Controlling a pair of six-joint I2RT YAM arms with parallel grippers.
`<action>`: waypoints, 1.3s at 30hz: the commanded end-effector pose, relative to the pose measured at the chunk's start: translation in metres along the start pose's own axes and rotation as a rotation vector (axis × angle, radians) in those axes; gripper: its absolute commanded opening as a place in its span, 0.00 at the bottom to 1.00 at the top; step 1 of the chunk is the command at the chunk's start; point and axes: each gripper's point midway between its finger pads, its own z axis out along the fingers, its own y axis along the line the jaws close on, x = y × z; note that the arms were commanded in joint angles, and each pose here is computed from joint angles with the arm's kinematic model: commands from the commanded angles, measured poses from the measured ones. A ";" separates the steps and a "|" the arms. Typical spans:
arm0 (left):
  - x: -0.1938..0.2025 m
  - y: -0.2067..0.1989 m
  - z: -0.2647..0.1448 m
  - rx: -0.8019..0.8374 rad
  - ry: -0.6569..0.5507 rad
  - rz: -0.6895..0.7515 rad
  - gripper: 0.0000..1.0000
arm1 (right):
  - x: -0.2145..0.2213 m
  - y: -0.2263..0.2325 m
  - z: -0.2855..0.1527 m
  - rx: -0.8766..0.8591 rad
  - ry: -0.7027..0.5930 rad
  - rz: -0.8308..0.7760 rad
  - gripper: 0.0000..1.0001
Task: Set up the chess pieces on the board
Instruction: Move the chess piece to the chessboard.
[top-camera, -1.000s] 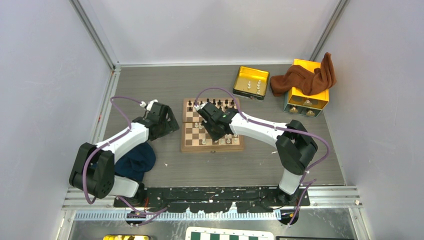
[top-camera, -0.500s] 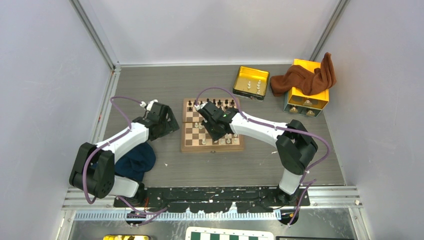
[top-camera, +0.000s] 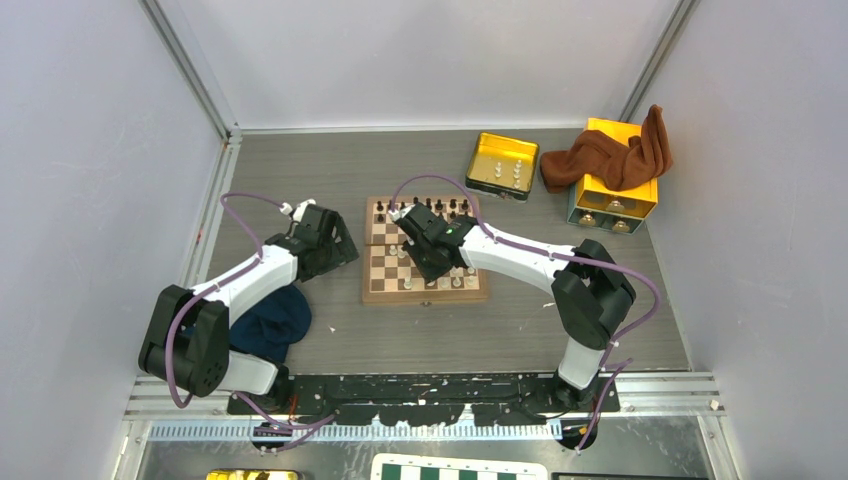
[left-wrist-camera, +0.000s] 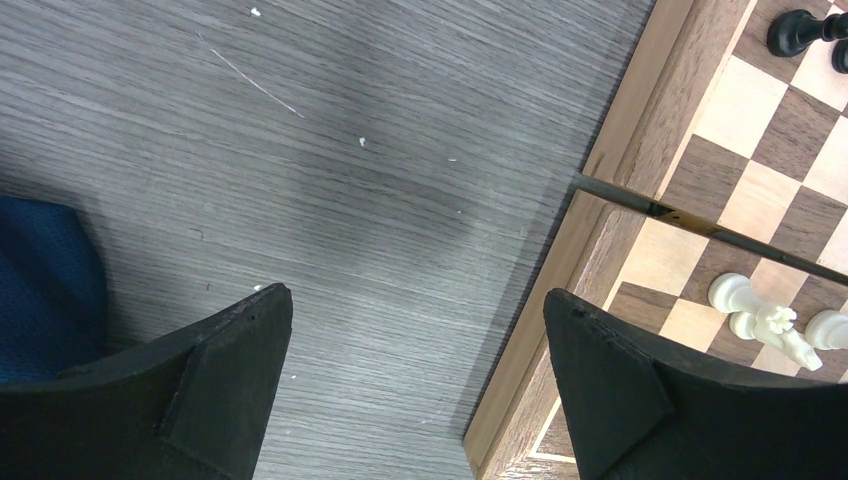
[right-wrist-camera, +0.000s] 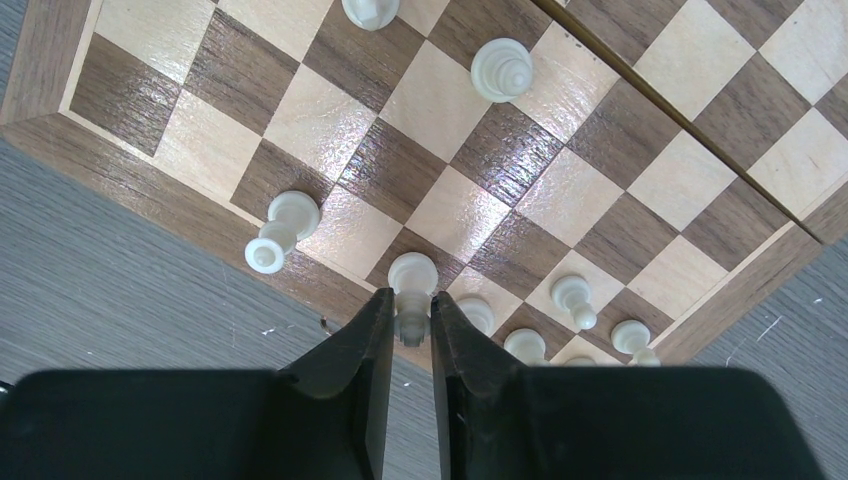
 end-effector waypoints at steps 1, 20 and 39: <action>-0.017 -0.012 -0.003 0.040 -0.044 -0.015 0.97 | -0.008 0.000 -0.006 -0.008 -0.027 0.021 0.26; -0.018 -0.013 -0.003 0.043 -0.046 -0.013 0.97 | -0.021 0.003 -0.013 -0.018 -0.058 0.019 0.32; -0.020 -0.012 -0.005 0.044 -0.058 -0.015 0.97 | -0.062 0.008 -0.042 -0.043 -0.147 0.005 0.34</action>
